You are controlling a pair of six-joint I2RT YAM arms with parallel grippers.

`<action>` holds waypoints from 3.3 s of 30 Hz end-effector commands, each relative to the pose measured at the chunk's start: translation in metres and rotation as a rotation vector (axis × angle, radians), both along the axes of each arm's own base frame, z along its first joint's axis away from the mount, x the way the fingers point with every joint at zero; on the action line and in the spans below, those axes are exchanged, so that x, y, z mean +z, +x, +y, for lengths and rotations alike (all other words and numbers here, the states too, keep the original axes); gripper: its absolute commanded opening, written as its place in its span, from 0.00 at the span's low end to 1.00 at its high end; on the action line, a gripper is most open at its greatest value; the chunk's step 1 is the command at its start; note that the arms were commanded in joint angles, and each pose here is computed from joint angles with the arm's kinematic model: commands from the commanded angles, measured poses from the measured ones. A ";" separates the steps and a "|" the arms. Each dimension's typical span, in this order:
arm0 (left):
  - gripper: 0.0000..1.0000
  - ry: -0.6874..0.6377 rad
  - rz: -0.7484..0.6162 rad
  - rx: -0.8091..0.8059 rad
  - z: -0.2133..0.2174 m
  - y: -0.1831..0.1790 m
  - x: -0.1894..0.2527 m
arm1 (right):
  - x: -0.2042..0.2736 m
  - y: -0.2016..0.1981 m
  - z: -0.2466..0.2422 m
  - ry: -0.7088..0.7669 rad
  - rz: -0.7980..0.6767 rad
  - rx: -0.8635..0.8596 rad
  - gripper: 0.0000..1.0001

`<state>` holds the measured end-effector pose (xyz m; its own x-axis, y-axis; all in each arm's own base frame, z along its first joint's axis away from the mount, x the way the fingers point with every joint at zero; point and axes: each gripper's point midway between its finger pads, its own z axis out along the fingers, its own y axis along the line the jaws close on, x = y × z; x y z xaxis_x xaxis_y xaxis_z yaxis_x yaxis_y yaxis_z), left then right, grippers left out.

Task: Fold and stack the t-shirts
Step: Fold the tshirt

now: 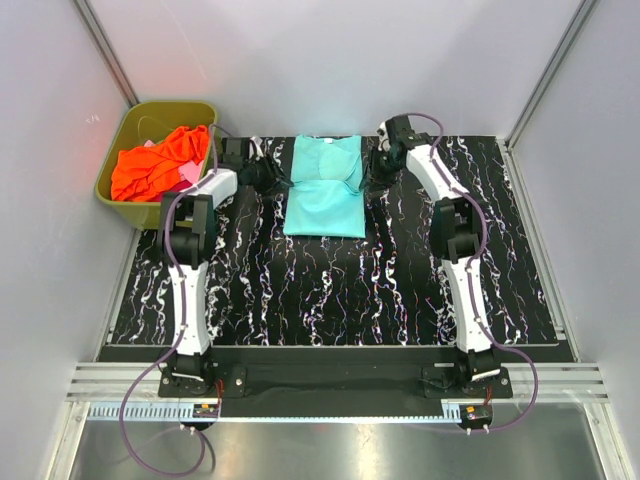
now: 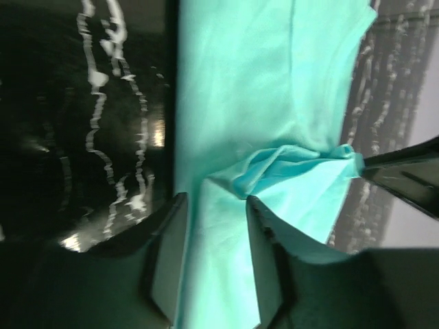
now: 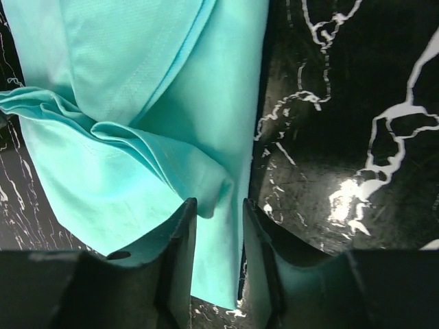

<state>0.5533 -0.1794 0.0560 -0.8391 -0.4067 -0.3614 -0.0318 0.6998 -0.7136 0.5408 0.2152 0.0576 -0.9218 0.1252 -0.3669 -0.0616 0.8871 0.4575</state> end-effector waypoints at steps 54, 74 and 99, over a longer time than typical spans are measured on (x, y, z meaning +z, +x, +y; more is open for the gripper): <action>0.01 0.263 0.306 -0.064 -0.009 -0.267 -0.043 | -0.037 -0.261 -0.015 0.005 0.207 0.037 0.03; 0.31 0.202 0.091 -0.090 -0.032 -0.215 0.033 | 0.021 -0.225 -0.008 -0.031 0.072 0.034 0.10; 0.29 0.399 0.165 0.013 -0.011 -0.150 -0.044 | -0.041 -0.146 -0.026 -0.101 0.118 -0.022 0.09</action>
